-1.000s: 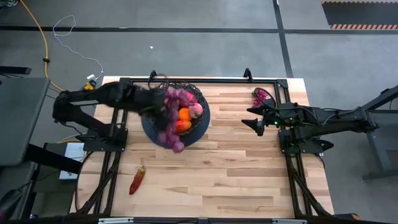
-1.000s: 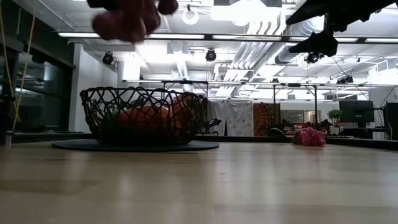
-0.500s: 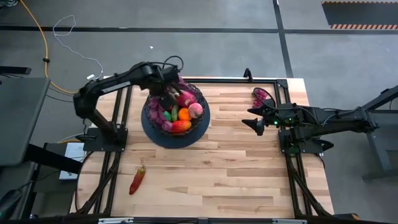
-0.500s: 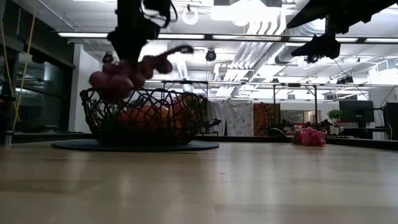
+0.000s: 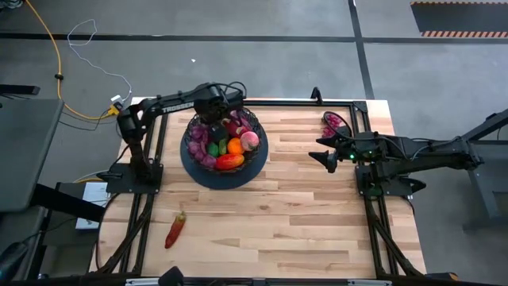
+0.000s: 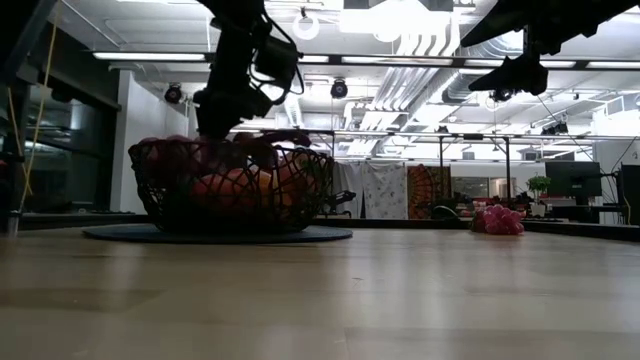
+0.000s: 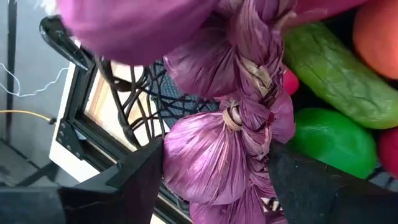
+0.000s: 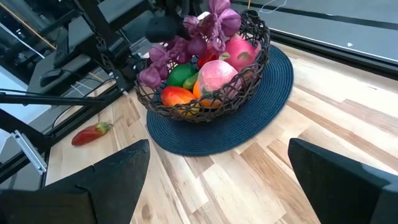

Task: Build produce basket
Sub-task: Put the purple garlic into the black wire basket, then put the red chili pepper into the black wire basket

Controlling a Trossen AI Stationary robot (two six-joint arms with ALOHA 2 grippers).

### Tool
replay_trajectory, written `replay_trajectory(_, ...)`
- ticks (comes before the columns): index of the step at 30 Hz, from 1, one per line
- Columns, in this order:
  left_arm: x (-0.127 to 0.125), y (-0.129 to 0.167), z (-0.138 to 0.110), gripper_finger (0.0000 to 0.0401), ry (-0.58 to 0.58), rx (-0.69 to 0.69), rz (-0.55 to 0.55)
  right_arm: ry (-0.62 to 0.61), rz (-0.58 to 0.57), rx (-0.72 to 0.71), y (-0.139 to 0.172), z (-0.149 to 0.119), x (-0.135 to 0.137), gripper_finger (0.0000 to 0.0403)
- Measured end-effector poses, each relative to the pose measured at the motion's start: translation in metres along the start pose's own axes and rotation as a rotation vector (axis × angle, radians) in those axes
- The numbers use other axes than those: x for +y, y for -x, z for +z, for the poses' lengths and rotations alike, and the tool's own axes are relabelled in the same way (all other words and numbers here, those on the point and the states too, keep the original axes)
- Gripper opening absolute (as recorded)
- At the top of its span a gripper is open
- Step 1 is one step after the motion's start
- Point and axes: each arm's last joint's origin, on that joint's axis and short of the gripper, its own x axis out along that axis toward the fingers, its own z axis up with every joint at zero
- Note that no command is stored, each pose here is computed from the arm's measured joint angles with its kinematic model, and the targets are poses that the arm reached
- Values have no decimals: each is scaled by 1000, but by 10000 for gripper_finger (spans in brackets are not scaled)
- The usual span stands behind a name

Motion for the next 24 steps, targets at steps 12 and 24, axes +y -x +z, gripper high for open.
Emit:
replay_trajectory(12, 4, 7, -5, 326, -62, -26, 15, 0, 0, 0, 0, 0, 0, 373)
replay_trajectory(24, 24, 71, -2, 341, 37, -243, -56, 0, 0, 0, 0, 0, 0, 373)
